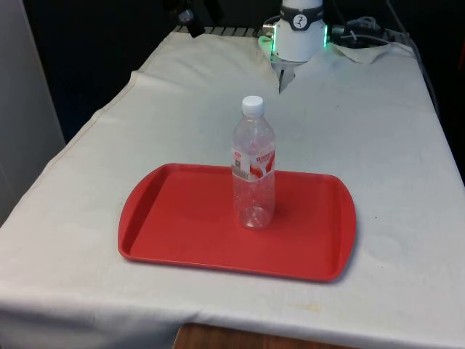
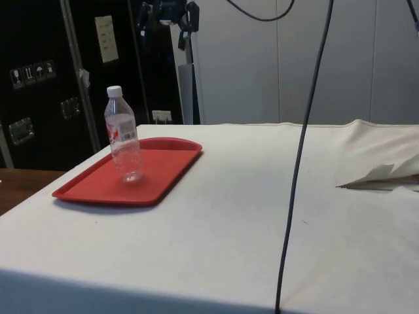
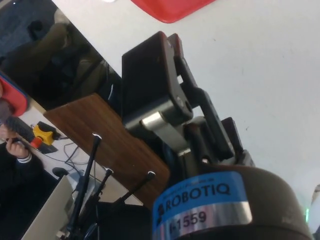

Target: Place the bottle upright on the tray.

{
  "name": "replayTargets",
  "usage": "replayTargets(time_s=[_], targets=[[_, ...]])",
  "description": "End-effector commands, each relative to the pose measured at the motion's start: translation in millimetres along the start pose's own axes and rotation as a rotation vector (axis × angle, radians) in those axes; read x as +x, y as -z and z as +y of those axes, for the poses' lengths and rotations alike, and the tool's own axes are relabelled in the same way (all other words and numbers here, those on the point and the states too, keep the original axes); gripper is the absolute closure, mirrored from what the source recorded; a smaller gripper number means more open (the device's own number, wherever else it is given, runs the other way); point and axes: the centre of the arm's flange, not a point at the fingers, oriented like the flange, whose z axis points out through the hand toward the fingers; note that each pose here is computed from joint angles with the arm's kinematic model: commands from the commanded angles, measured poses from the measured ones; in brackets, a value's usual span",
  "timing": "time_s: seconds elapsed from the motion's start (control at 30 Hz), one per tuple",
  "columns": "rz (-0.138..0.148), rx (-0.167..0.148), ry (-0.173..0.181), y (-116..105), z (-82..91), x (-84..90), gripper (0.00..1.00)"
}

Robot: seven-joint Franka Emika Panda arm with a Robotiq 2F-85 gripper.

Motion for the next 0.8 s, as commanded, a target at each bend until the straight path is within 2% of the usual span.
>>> replayTargets(time_s=[0.0, 0.3, 0.33, 0.37, 0.6, 0.63, 0.67, 0.77], targets=[[-0.019, -0.002, 0.011, 2.4, -2.4, 0.4, 0.0], [-0.041, 0.014, 0.053, 8.9, -12.4, -0.1, 0.0], [-0.029, 0.02, 0.053, 7.7, -12.4, -1.1, 0.0], [-0.045, 0.018, 0.063, 9.9, -14.1, 0.2, 0.0], [-0.065, 0.032, 0.098, 14.1, -21.1, -0.3, 0.0], [-0.048, 0.036, 0.09, 11.5, -19.8, -1.2, 0.0], [-0.068, 0.033, 0.101, 15.0, -21.9, -0.4, 0.0], [-0.076, 0.038, 0.114, 16.4, -23.9, 0.3, 0.0]])
